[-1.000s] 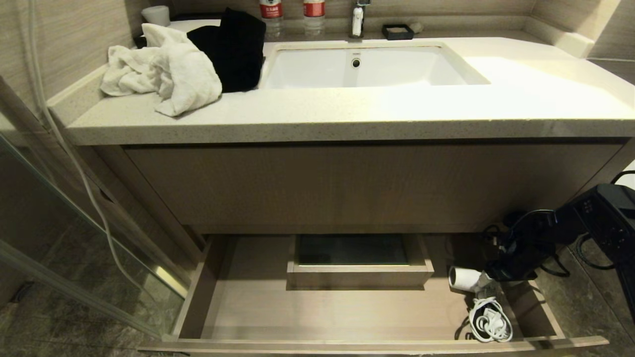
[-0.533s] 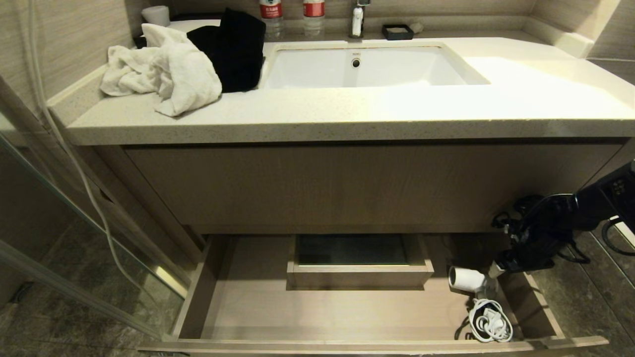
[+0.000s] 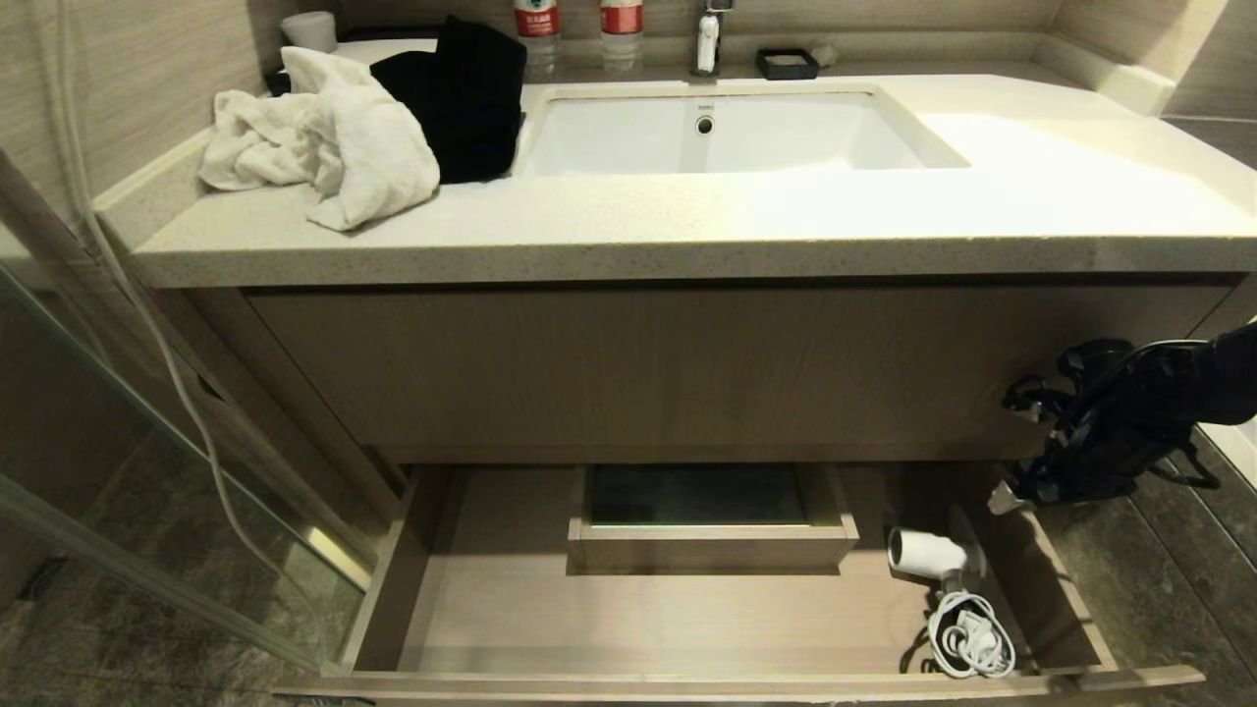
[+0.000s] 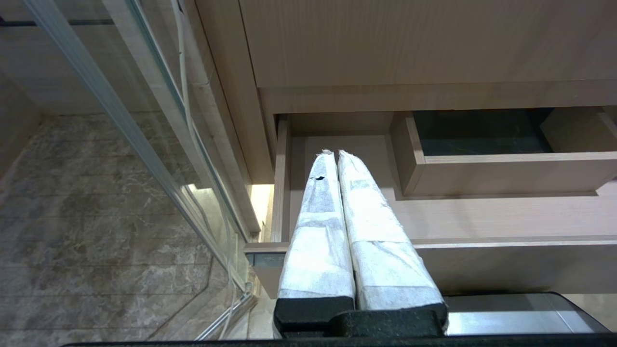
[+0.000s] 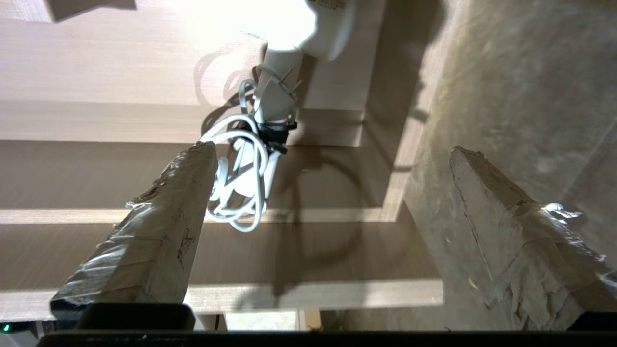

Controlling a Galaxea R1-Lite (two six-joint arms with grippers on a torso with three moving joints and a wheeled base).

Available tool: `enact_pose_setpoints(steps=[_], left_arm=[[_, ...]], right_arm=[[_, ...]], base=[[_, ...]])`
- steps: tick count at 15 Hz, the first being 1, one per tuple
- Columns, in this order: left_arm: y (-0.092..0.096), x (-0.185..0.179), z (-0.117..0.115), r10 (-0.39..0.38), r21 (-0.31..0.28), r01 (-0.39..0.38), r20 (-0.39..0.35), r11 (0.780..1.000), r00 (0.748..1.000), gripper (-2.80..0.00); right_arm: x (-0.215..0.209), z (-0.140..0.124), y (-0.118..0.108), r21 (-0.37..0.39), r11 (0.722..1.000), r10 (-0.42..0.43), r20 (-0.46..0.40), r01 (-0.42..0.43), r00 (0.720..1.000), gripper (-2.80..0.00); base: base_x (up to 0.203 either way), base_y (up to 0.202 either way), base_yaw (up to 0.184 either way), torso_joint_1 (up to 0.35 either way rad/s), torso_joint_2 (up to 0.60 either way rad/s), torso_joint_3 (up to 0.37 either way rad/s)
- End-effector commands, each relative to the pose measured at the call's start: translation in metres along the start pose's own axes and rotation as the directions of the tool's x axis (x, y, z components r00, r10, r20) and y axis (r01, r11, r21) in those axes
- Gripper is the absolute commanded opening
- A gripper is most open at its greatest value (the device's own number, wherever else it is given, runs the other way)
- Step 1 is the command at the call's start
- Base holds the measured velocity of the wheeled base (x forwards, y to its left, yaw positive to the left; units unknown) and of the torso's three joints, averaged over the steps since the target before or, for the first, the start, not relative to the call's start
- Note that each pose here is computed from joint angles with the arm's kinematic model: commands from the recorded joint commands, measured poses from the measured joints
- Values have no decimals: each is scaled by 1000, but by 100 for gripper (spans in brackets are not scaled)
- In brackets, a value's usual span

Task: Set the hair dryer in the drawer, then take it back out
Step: Take the hairdryer out, then close the drawer

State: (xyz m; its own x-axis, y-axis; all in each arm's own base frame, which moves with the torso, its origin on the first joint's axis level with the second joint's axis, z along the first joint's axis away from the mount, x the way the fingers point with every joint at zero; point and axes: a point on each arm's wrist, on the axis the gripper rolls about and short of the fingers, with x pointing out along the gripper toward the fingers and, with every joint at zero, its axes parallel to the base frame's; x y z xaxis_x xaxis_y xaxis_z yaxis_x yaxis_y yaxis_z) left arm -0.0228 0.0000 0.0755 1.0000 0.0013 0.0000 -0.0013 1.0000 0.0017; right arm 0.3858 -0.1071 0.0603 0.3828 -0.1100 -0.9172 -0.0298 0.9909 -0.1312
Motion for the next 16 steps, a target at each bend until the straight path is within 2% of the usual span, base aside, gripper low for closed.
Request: enact_pose_setpoints(steps=[1,3,4,10,13,16], left_arm=[[0,0,0,0,0,0,0,1000,1000,-280],[0,0,0,0,-1,0,0,1000,1000,-280],[0,0,0,0,-1,0,1,1000,1000,-280],[0,0,0,0,0,0,2,1000,1000,-280],[0,0,0,0,0,0,0,1000,1000,-280],[0,0,0,0,0,0,1,1000,1000,-280]], right_arm=[[-26,-2,0,-2,1000,-14,44,14,999,0],[-38,-8,2,1,1000,-24,73,24,997,0],[-44,-13,4,-5,1000,-24,72,24,997,-280],[-86,-29,32,-98,995,-9,100,19,995,-280],[-117,-40,39,-117,992,-22,154,41,988,-280],[-136,-54,43,-117,991,-44,162,63,986,-280]], base=[[0,0,0,0,0,0],[0,0,0,0,0,0],[0,0,0,0,0,0],[0,0,0,0,0,0],[0,0,0,0,0,0],[0,0,0,0,0,0]])
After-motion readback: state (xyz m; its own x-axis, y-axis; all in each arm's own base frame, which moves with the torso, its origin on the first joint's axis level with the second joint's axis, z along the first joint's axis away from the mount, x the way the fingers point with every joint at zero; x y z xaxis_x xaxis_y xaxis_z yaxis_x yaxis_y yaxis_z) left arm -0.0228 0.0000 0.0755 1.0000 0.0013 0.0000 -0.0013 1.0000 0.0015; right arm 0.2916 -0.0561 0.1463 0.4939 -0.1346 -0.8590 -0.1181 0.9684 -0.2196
